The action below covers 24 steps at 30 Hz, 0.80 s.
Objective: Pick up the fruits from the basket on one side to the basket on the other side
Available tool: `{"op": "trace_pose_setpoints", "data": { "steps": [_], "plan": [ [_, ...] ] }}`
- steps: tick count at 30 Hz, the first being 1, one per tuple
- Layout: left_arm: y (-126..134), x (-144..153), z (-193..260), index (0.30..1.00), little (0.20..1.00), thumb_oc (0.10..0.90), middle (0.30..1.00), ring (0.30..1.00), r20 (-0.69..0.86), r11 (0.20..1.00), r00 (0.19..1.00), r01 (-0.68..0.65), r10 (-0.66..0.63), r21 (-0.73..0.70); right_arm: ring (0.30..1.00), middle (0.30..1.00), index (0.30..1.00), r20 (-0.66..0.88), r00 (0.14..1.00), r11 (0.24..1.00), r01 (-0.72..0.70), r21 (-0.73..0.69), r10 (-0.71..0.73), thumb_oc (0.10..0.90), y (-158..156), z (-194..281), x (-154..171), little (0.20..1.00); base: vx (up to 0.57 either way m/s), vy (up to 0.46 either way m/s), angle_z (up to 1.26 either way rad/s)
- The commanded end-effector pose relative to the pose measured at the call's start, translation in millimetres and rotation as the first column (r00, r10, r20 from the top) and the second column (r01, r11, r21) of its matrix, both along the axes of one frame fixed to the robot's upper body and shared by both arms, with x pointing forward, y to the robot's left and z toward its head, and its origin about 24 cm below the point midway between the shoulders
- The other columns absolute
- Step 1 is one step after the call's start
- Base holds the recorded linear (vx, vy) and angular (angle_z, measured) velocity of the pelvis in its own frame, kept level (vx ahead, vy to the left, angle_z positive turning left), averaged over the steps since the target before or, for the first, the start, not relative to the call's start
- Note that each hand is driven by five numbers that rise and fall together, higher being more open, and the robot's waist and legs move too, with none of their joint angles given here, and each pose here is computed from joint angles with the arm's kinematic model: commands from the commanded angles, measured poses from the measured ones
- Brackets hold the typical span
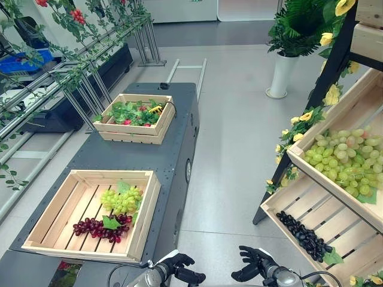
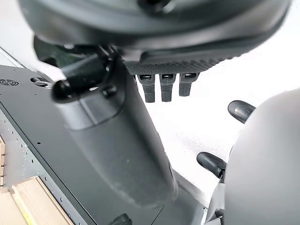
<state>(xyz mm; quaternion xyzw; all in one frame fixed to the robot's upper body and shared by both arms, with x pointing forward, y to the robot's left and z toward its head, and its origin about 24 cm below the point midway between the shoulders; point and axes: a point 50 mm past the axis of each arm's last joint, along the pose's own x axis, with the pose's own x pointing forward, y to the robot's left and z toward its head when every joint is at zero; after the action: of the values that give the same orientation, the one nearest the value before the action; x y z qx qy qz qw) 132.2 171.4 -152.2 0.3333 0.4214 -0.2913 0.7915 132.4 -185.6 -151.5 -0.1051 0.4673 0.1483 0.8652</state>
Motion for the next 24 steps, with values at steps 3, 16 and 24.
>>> {"op": "trace_pose_setpoints", "data": {
  "steps": [3, 16, 24],
  "plan": [
    [-12.9, 32.1, 10.4, 0.900, 0.900, 0.800, 0.900, 0.900, 0.132, 1.000, 0.991, 0.024, -0.026, 0.012, 0.900, 0.900, 0.900, 0.062, 0.997, 0.999, -0.053, -0.012, 0.053, 0.800, 7.3, 7.3, 25.0, 0.900, -0.05, -0.085, 0.02],
    [-20.1, 48.1, 17.5, 0.900, 0.900, 0.800, 0.900, 0.900, 0.164, 0.984, 0.971, 0.171, -0.177, 0.047, 0.900, 0.900, 0.900, 0.075, 0.995, 0.996, 0.075, -0.054, -0.071, 0.800, -20.8, 12.8, 32.9, 0.900, -0.08, -0.015, 0.18],
    [-27.3, 48.9, 21.9, 0.900, 0.900, 0.800, 0.900, 0.900, 0.161, 0.975, 0.984, -0.042, 0.078, -0.217, 0.900, 0.900, 0.900, 0.030, 0.992, 0.992, 0.122, -0.026, -0.121, 0.800, -18.3, 5.8, 18.1, 0.900, 0.04, 0.060, 0.11]
  ]
}}
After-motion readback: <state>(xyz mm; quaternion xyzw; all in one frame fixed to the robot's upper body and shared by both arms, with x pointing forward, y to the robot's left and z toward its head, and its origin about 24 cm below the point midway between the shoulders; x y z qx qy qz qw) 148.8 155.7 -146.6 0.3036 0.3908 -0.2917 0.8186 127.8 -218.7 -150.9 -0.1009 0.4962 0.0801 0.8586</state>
